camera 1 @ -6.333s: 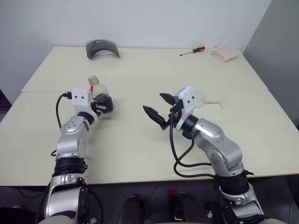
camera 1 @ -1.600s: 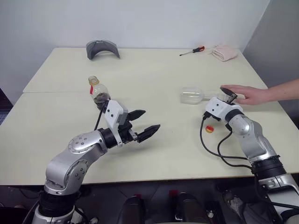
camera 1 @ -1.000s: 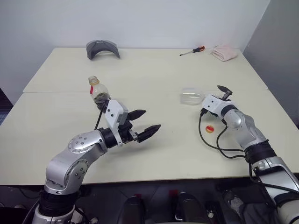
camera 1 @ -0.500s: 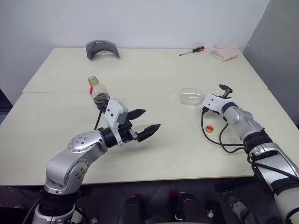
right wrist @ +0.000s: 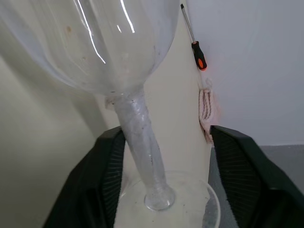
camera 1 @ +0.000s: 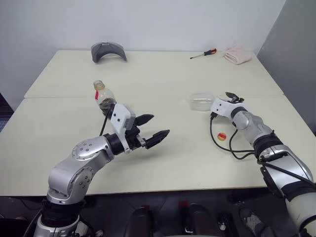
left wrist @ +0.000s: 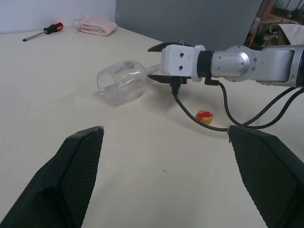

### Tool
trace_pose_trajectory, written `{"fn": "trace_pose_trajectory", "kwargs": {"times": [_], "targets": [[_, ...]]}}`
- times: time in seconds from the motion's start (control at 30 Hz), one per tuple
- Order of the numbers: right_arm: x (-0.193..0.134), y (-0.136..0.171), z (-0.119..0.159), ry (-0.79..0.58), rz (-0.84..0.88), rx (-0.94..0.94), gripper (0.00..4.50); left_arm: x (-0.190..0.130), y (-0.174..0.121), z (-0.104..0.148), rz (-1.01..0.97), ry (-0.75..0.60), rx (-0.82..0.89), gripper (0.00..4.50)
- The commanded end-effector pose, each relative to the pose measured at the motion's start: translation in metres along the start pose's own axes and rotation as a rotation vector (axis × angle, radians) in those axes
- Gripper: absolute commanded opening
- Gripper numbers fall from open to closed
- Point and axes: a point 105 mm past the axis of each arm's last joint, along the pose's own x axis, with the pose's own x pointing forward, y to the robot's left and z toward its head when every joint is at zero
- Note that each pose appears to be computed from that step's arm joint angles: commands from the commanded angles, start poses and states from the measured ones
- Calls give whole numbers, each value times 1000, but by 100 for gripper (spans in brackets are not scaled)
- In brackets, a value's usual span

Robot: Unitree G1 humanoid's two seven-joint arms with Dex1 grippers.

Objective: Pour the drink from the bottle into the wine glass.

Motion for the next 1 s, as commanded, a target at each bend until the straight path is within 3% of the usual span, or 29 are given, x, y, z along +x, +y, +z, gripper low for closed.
{"fn": "trace_pose_trajectory", "kwargs": {"times": [0.03, 0.13, 0.2, 0.47, 0.6, 0.83, 1.0], "targets": [[3, -19, 8, -27, -50, 0, 145, -1, -1, 13, -1, -38, 33, 450], [2, -19, 7, -25, -53, -9, 49, -1, 0, 13, 1, -38, 32, 450], [2, -20, 6, -24, -57, -20, 15, -1, 0, 13, 1, -38, 31, 450], [1, -22, 5, -22, -79, -34, 13, -1, -1, 13, -3, -37, 26, 450], [3, -30, 22, -80, -124, 19, 13, -2, -1, 12, -2, -36, 20, 450], [-5, -41, 94, -359, -150, 417, 13, -14, -2, 5, 38, -28, -45, 450], [-17, -16, 146, -483, 42, 1045, 13, -26, -6, -3, 84, -15, -90, 450]]}}
